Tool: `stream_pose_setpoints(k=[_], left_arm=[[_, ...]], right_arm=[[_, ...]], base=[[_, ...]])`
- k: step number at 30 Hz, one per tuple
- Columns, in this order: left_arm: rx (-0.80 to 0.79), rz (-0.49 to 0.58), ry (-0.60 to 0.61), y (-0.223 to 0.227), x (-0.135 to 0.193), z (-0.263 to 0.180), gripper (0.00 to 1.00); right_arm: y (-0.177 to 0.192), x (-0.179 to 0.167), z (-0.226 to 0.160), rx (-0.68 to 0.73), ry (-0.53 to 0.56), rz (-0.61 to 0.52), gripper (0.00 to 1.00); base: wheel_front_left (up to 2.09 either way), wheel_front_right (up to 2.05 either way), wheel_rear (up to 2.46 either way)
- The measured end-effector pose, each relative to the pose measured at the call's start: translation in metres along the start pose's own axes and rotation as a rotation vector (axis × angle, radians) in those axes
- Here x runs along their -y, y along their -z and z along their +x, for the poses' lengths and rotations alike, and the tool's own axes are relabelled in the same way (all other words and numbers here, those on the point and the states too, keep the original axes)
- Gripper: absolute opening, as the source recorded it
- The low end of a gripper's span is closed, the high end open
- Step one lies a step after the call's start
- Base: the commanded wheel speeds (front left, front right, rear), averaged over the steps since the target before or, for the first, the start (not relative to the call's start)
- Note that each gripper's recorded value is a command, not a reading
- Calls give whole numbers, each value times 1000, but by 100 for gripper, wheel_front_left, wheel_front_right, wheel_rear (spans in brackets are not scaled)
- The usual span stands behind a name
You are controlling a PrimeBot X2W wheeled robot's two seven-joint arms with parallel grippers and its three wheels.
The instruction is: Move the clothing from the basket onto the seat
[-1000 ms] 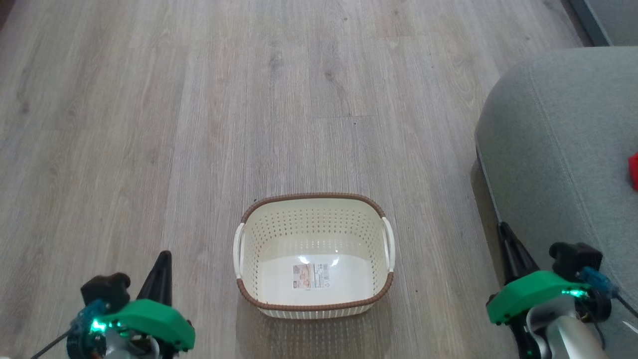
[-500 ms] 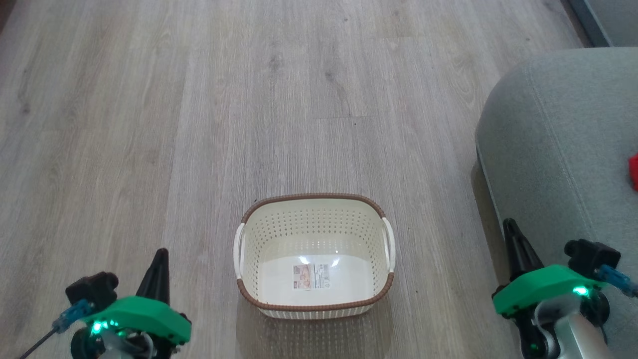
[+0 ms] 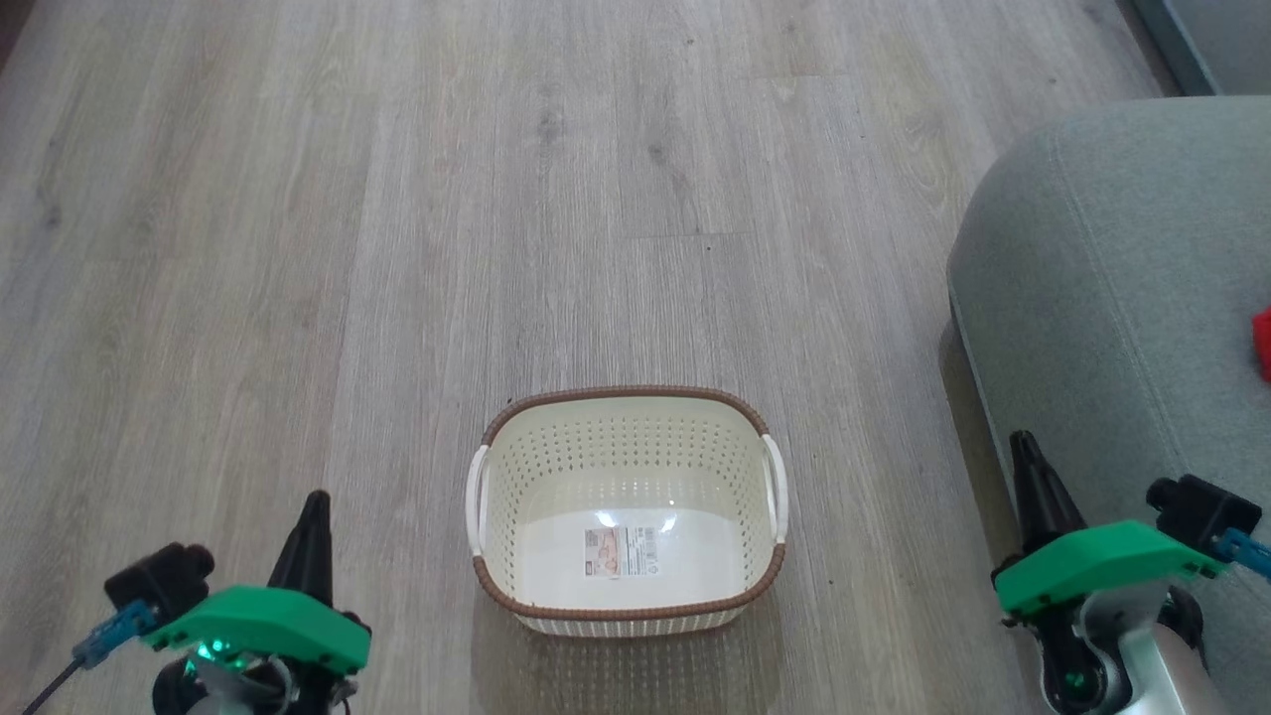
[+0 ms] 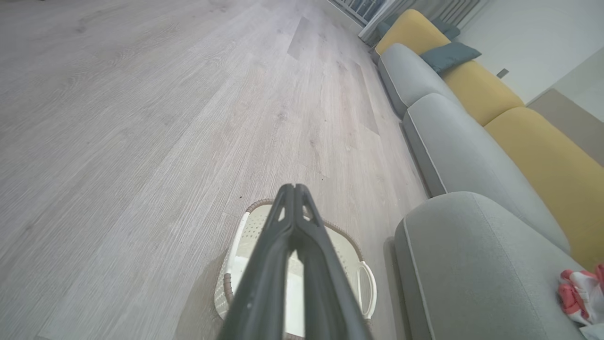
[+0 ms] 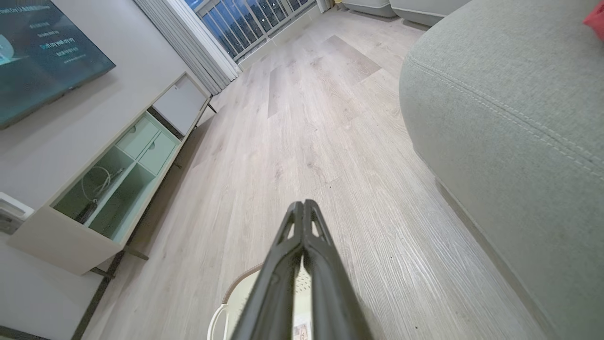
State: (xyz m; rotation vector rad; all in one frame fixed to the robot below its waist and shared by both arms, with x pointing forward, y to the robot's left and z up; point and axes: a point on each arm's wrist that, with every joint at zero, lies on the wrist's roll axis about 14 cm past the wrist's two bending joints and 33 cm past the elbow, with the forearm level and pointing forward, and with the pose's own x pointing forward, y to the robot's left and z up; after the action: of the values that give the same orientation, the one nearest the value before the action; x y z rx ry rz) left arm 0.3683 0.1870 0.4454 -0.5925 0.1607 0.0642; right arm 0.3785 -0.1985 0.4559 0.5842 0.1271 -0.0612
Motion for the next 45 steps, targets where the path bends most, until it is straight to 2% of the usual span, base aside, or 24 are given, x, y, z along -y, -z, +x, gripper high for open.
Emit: stream_pose_setpoints(k=[45], left_arm=[[3,-541,3,-12,3,1,0]], right_arm=[[-18,-3,2,29,0,544,0]], base=[[0,0,0]])
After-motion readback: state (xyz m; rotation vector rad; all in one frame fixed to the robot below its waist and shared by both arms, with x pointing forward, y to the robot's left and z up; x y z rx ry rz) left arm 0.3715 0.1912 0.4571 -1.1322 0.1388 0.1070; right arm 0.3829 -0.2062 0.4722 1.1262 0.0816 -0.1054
